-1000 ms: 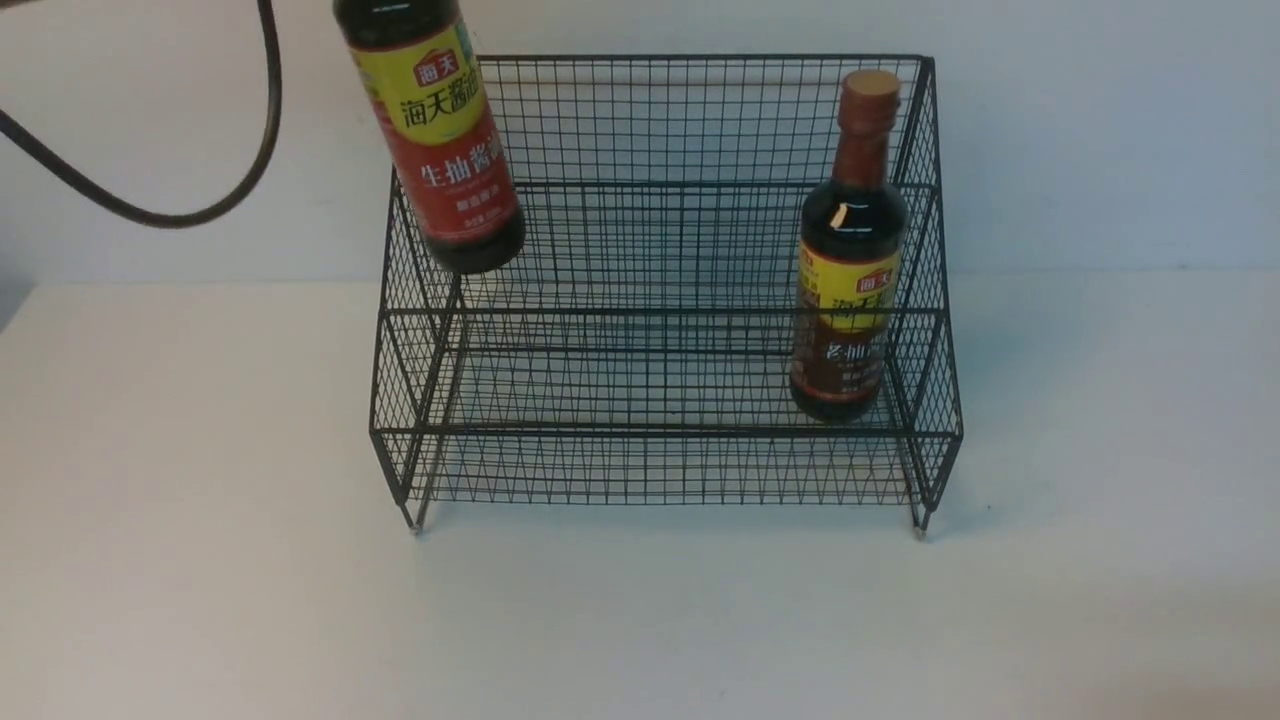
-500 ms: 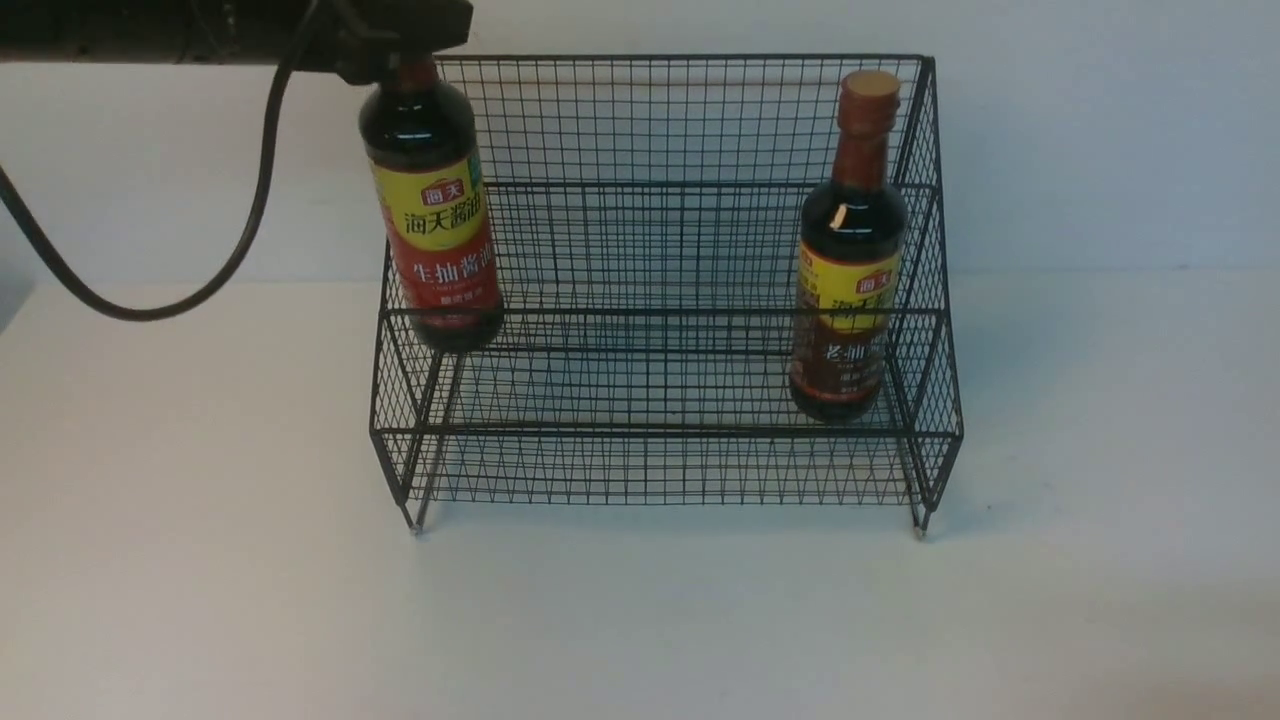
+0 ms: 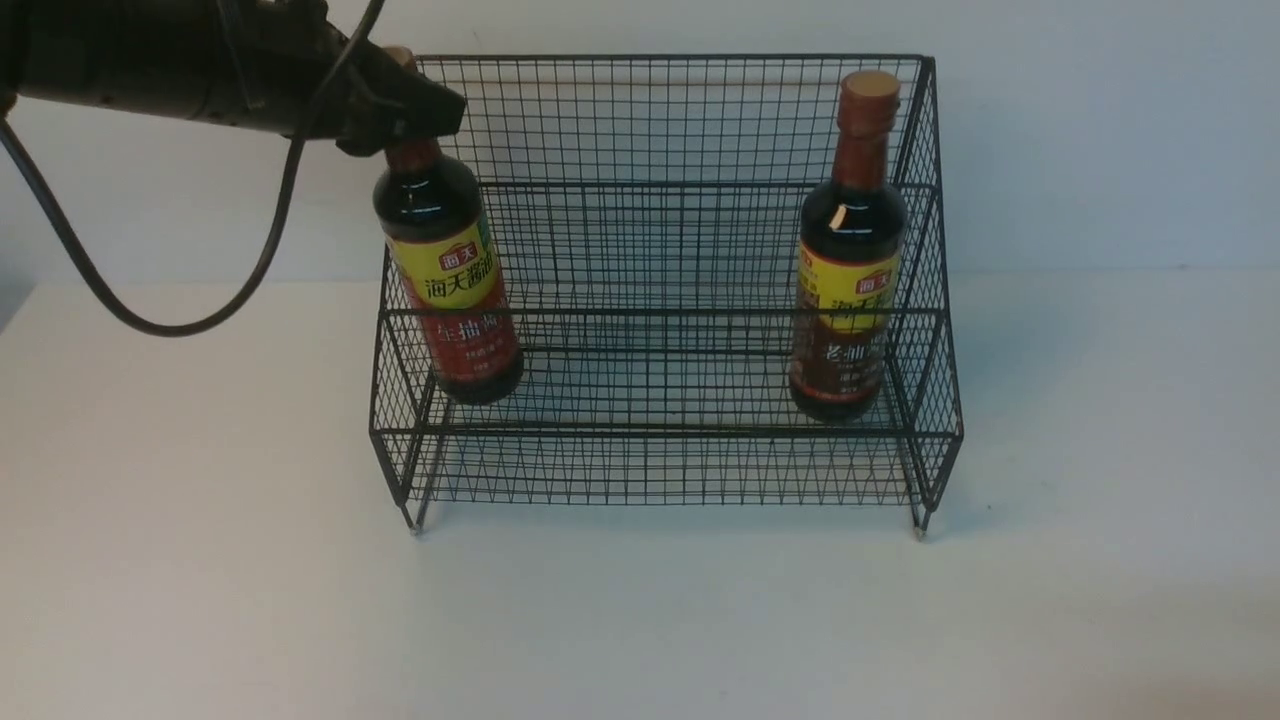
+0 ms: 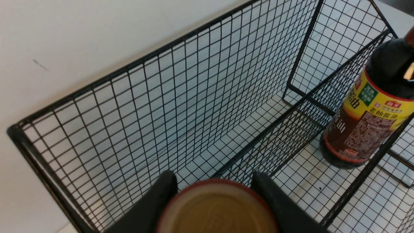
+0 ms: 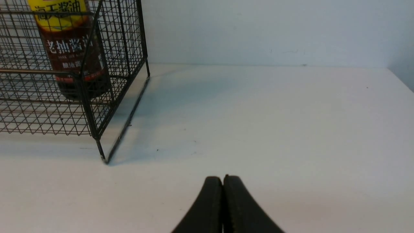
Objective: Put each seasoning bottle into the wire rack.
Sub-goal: Use the left arm to put the condiment bottle back on the shelf
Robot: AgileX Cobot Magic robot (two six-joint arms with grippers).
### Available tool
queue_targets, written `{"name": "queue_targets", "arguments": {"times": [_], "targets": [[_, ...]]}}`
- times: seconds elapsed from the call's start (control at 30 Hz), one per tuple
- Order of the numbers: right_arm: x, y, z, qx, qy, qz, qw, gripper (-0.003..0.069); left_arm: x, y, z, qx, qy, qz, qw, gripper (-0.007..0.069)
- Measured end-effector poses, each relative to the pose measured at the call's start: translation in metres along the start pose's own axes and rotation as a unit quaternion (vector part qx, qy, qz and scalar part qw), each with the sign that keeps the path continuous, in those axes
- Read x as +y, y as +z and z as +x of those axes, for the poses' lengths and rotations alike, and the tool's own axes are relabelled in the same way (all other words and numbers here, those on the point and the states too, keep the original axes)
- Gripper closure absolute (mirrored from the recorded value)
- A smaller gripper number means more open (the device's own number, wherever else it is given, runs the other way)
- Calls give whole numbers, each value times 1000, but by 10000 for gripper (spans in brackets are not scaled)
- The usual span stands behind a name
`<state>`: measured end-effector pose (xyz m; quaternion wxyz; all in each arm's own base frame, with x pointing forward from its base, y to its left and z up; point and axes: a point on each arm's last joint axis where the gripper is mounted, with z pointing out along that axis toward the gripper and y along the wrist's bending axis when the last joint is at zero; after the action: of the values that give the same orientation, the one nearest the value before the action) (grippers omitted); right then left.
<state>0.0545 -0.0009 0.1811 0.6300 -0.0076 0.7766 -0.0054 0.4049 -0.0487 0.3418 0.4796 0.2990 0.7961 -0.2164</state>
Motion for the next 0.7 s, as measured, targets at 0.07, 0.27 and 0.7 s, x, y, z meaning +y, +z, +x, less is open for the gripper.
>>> {"name": "queue_targets", "arguments": {"times": [0.07,0.27,0.7], "targets": [[0,0,0,0,0,0,1000,673,0,0,0,0,0,0,1000,364],[0,0,0,0,0,0,1000,673,1,1,1,1,-2,0,1000,364],[0,0,0,0,0,0,1000,673,-2,-3,-6,-16,-15,4,1000,256]]}}
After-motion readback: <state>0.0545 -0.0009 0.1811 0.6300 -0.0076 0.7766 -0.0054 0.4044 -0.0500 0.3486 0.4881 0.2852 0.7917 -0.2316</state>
